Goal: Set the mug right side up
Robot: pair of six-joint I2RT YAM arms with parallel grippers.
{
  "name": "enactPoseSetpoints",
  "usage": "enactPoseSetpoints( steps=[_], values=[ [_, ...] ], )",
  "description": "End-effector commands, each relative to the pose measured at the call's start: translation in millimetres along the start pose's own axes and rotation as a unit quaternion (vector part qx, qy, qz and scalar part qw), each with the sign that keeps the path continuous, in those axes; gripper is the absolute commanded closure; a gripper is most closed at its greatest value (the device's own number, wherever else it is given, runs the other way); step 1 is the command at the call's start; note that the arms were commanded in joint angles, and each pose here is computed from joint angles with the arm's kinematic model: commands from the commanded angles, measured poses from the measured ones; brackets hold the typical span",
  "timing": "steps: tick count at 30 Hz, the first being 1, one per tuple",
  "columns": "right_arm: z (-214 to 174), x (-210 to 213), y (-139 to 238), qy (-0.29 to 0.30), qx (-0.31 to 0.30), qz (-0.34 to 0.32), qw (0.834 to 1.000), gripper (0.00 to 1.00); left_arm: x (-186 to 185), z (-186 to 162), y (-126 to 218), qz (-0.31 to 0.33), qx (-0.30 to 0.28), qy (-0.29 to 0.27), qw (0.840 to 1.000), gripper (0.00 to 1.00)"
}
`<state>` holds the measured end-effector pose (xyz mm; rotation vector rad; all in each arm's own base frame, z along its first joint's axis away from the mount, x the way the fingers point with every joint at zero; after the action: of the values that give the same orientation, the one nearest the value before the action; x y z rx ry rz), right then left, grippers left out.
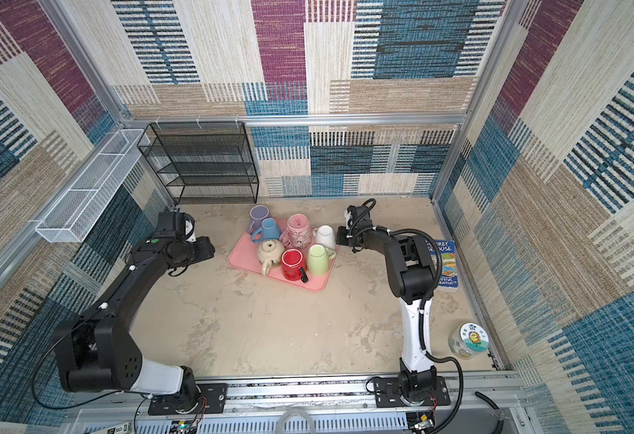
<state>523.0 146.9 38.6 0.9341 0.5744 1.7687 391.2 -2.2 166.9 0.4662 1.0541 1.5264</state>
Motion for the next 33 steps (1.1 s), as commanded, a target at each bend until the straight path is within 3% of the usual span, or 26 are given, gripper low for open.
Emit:
enactPoseSetpoints(
  steps=[1, 7, 14, 22, 33],
  values=[
    [-16, -18, 2, -0.015, 0.034, -0.021, 0.999, 1.0, -15, 11, -25, -0.04, 0.011, -0.048, 0.998, 0.41],
    [-17, -19, -2, -0.015, 0.038, -0.002, 0.999, 1.0, -29, 19, -81, -0.076, 0.066, -0.063, 0.993, 0.46],
    [-10, -10, -1, -0.008, 0.039, 0.023, 0.999, 1.0, -48, 34, -116, -0.091, 0.08, -0.079, 0.989, 0.5],
    [1, 13, 5, -0.01, 0.03, 0.088, 0.996, 1.0, -61, 36, -147, -0.081, 0.103, -0.109, 0.985, 0.56],
    [2, 23, 8, -0.014, 0.03, 0.116, 0.993, 1.0, -71, 37, -174, -0.056, 0.116, -0.129, 0.983, 0.66]
  ],
)
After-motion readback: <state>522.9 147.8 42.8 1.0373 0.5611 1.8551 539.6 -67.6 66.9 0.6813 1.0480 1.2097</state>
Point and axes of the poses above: each gripper's point midway between its finger pads, its own y axis back along the fingers, its own x axis along the line the jaws close on, z = x × y, the point moved 1 cm from there along y, back along the fingers, and after that the axes turned 6 degrees about y, right-handed, at the moved point
